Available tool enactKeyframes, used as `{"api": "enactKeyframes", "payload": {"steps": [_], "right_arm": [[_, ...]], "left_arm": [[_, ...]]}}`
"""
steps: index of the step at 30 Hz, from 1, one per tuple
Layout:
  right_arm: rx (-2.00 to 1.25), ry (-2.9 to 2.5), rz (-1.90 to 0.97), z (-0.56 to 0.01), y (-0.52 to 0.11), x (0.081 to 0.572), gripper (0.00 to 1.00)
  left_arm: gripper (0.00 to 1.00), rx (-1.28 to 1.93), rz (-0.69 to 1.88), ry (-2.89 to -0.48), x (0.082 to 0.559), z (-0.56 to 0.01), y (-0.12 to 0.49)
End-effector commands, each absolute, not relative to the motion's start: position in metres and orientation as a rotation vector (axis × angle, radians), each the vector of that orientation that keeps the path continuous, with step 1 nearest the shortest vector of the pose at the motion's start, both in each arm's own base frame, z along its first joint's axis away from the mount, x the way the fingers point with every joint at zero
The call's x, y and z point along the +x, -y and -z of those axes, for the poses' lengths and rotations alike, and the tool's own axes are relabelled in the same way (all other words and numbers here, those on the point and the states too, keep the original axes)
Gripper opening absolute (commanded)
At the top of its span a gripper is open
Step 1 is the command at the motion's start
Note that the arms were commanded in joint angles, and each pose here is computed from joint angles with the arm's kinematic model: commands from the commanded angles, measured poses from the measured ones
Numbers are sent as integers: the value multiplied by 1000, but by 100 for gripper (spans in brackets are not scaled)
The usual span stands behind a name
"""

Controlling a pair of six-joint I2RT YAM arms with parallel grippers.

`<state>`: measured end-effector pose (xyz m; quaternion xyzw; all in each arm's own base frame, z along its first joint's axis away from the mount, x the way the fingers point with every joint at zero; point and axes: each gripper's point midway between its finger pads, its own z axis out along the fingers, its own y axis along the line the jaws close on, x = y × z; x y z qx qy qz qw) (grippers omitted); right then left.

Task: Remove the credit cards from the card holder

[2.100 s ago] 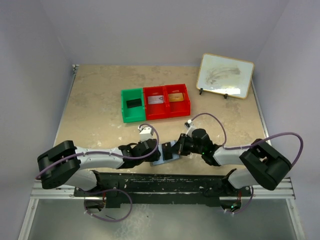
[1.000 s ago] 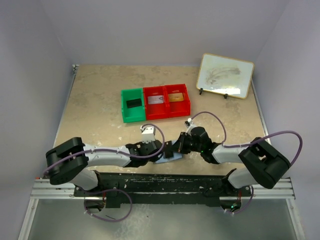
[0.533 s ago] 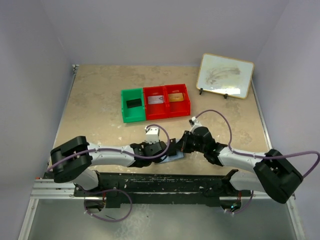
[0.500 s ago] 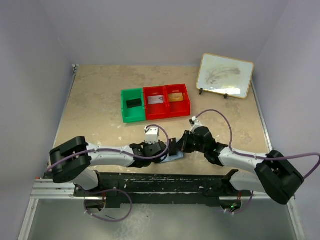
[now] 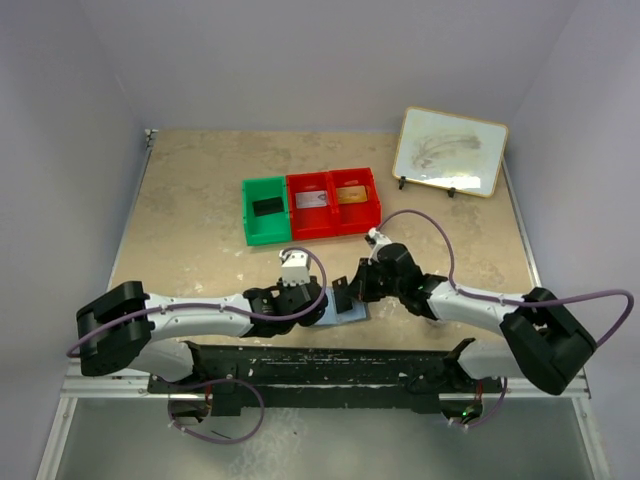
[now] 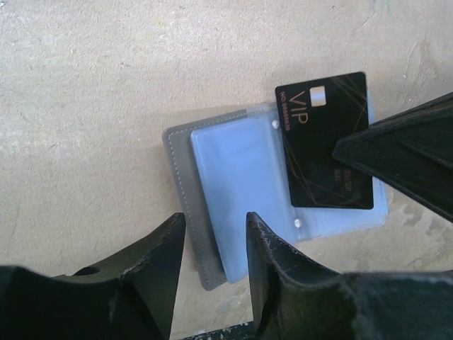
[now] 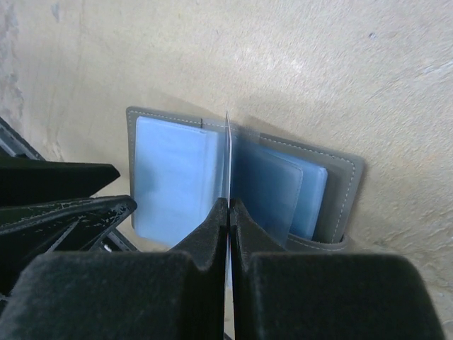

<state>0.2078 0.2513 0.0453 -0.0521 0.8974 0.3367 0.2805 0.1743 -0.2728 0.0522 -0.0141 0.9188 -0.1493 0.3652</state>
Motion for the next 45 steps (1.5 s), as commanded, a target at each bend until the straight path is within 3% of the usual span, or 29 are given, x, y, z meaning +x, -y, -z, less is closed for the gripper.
{"api": "enactKeyframes", "payload": {"steps": [1,15,21,25,29,37,45], "right_arm": [[-230,-2539,-866,-36,-251,187,0],[-82,-2562,-893,-36,-248,178,2],[-83,-2565,-912,-36,-250,177,4],[-108,-2566,-923,-37,-252,176,10],[-110,-2554,-937,-39,-255,178,11],[-129,-2534,-993,-45,-264,180,14],[-120,-2514,-1030,-50,-265,177,7]], "left_arm": [[38,-78,464,-2306,182,-71,288],[33,-193,774,-2314,185,-79,360],[28,-274,728,-2349,183,-49,349],[27,-287,749,-2359,178,-39,344],[16,-276,735,-2379,175,-29,343],[12,-281,748,-2382,174,-22,344],[10,-271,740,-2382,173,-22,342]]}}
